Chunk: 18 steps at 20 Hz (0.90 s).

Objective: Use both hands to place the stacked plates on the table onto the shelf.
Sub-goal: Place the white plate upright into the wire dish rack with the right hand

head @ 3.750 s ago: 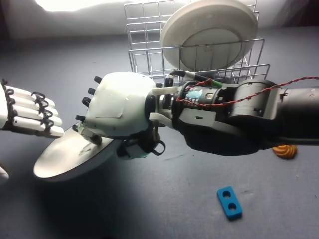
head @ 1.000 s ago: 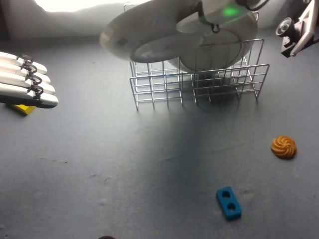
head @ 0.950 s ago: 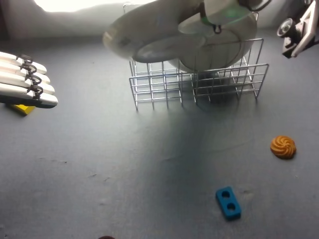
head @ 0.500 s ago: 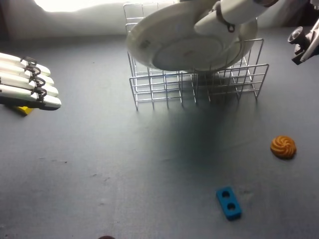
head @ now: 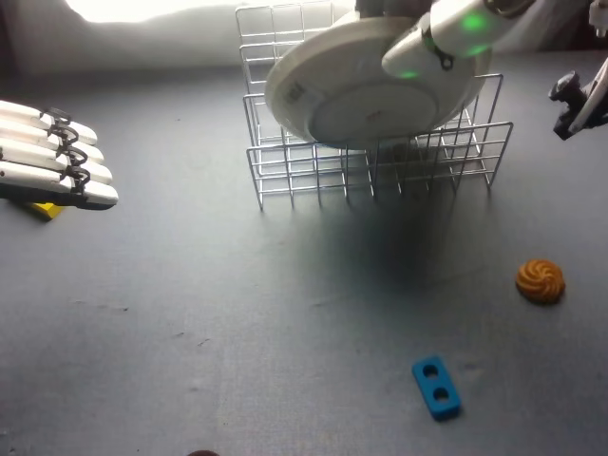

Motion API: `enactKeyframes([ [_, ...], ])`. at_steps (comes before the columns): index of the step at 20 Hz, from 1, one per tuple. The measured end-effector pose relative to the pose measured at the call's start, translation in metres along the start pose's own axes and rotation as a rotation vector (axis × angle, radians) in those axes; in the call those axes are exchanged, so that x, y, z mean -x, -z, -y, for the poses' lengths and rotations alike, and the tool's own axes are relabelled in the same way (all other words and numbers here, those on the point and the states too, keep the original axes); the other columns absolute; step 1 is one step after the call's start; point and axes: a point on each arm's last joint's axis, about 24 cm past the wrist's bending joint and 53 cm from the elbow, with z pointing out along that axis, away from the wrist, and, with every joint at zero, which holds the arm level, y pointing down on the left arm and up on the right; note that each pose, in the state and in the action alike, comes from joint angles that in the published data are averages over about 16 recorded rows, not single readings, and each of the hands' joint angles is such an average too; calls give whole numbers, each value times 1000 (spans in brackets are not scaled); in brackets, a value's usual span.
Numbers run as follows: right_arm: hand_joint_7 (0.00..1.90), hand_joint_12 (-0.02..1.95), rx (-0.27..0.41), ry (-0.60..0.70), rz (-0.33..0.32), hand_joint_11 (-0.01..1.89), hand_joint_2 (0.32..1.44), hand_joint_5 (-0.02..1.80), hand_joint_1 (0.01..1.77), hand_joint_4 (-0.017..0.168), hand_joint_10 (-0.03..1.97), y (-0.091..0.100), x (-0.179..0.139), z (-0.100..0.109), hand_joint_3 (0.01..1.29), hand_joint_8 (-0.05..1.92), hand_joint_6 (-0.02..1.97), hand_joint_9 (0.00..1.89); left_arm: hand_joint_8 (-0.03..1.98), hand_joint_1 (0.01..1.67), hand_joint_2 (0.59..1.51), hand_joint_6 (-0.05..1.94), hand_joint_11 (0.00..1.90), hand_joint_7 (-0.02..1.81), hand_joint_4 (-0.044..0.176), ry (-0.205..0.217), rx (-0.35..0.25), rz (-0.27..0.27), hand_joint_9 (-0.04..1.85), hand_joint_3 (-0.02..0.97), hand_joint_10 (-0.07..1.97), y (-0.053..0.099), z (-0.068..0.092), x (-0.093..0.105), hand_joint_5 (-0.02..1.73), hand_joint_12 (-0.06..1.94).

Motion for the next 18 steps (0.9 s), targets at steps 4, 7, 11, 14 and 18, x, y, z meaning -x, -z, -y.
enactKeyframes([
  [4,1042,1475,-5,-7,23,861,1045,888,1234,-9,1005,-5,3,7,14,1021,801,1085,16,24,1159,20,25,51,4,-1,-3,-1,46,21,12,-1,1,0,20,14],
  [7,1042,1479,-6,-4,35,862,1044,888,1234,-9,1000,-10,3,10,14,1003,785,1090,16,23,1159,20,25,49,4,-1,-5,-1,44,20,12,-1,2,0,19,14],
  [11,1043,1476,-5,-2,47,864,1041,888,1234,-10,986,-17,3,12,14,982,763,1098,15,23,1159,20,25,50,4,-1,-8,-2,44,20,12,-2,3,0,21,14],
  [14,1043,1472,-7,-3,52,868,1038,887,1234,-10,972,-22,3,14,14,967,752,1104,15,24,1159,20,26,49,5,-2,-9,-2,44,20,12,-2,4,-1,22,14],
  [18,1043,1464,-15,-3,64,869,1036,885,1234,-11,972,-27,6,20,15,964,752,1100,15,24,1160,20,24,50,5,-2,-11,-3,42,20,12,-3,4,-1,22,14],
])
